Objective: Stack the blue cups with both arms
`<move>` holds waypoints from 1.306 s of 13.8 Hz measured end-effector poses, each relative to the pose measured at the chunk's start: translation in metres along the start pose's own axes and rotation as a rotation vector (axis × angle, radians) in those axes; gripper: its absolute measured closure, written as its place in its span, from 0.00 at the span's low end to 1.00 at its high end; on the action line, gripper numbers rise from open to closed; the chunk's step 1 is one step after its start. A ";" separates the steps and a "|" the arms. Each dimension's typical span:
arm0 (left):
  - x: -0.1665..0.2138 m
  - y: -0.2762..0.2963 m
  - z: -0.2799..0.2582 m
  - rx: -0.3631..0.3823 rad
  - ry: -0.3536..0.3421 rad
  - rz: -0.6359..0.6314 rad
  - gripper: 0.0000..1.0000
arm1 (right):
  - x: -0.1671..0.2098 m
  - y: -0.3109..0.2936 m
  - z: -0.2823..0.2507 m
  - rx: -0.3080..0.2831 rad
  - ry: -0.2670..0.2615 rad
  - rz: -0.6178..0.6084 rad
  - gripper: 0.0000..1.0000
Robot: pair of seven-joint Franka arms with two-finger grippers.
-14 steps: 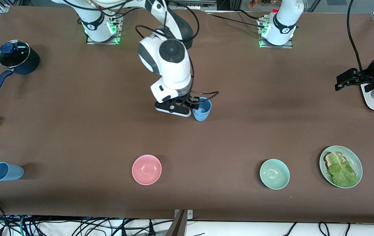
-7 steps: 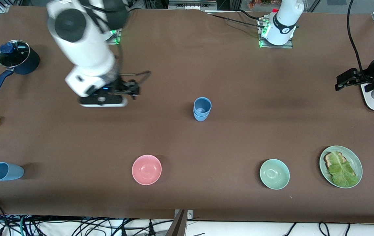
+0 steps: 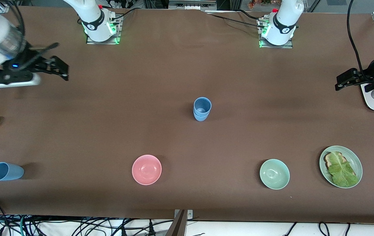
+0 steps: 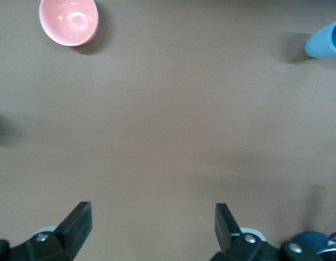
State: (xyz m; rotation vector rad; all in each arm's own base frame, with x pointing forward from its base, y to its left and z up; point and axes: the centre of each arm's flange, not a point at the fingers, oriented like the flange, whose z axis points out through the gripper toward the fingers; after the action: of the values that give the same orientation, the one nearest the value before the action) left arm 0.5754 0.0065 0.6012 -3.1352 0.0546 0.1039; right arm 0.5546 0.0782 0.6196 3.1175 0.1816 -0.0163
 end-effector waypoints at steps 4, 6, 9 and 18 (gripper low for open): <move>0.000 0.000 0.000 0.000 0.000 0.000 0.00 | -0.007 0.025 -0.005 0.001 -0.008 -0.019 0.00; 0.000 0.000 0.000 0.000 0.000 0.000 0.00 | -0.008 0.021 -0.004 0.002 -0.016 -0.024 0.00; 0.000 0.000 0.000 0.000 0.000 0.000 0.00 | -0.008 0.021 -0.004 0.022 -0.016 -0.022 0.00; 0.000 0.000 0.000 0.000 0.000 0.000 0.00 | -0.008 0.021 -0.007 0.024 -0.009 -0.020 0.00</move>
State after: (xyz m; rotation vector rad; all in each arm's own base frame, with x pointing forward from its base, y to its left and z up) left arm 0.5754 0.0065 0.6012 -3.1352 0.0546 0.1038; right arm 0.5492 0.0561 0.6274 3.1393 0.2146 -0.0338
